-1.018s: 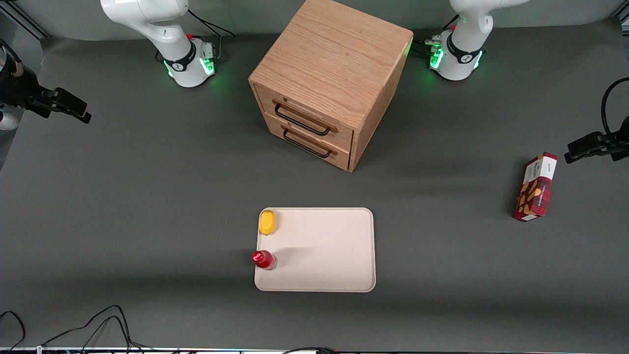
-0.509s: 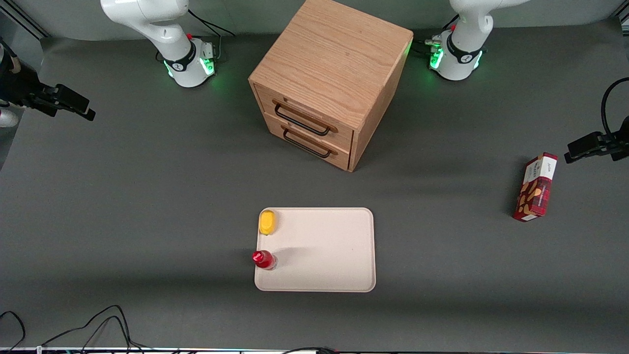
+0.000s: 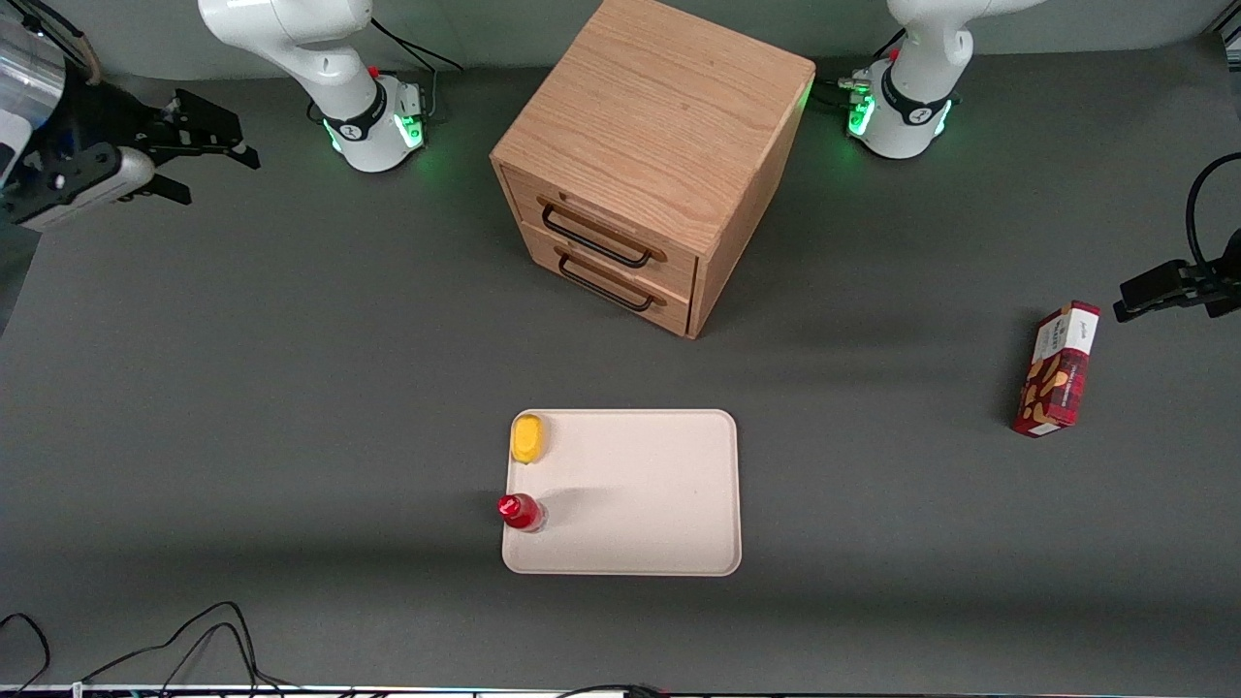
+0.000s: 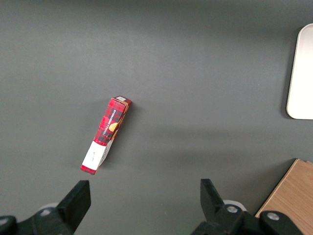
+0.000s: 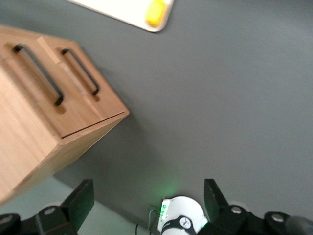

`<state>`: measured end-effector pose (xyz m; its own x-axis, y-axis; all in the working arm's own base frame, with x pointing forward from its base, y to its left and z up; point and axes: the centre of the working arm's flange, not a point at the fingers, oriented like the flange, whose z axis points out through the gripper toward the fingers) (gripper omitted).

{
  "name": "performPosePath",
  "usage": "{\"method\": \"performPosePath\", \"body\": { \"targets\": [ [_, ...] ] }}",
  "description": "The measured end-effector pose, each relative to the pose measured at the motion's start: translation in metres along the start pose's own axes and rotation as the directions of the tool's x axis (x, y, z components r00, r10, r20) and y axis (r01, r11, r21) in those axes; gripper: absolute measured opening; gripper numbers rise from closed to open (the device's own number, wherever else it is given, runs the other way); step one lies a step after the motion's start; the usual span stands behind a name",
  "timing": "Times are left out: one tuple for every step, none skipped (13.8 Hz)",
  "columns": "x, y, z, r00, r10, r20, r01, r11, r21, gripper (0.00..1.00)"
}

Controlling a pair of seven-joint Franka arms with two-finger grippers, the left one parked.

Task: Open upper drawer
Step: 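Move the right gripper toward the upper drawer's black handle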

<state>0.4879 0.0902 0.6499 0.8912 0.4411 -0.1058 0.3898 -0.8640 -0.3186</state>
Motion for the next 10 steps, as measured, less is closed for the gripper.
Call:
{"method": "performPosePath", "body": {
  "targets": [
    [0.017, -0.011, 0.013, 0.995, -0.103, 0.015, 0.102, 0.993, 0.054, 1.0],
    [0.035, -0.023, 0.031, 0.978, -0.207, 0.028, 0.202, 0.972, 0.116, 1.0],
    [0.054, -0.034, 0.053, 0.955, -0.293, 0.043, 0.282, 0.944, 0.171, 1.0],
    [0.073, -0.047, 0.076, 0.933, -0.355, 0.059, 0.336, 0.919, 0.206, 1.0],
    [0.093, -0.063, 0.099, 0.915, -0.398, 0.061, 0.377, 0.9, 0.218, 1.0],
    [0.112, -0.081, 0.123, 0.9, -0.432, 0.053, 0.411, 0.883, 0.225, 1.0],
    [0.128, -0.098, 0.146, 0.885, -0.463, 0.049, 0.44, 0.866, 0.238, 1.0],
    [0.14, -0.112, 0.169, 0.875, -0.482, 0.05, 0.456, 0.853, 0.255, 1.0],
    [0.151, -0.121, 0.189, 0.872, -0.488, 0.05, 0.458, 0.846, 0.271, 1.0],
    [0.161, -0.128, 0.207, 0.875, -0.481, 0.046, 0.451, 0.847, 0.282, 1.0]
  ]
}}
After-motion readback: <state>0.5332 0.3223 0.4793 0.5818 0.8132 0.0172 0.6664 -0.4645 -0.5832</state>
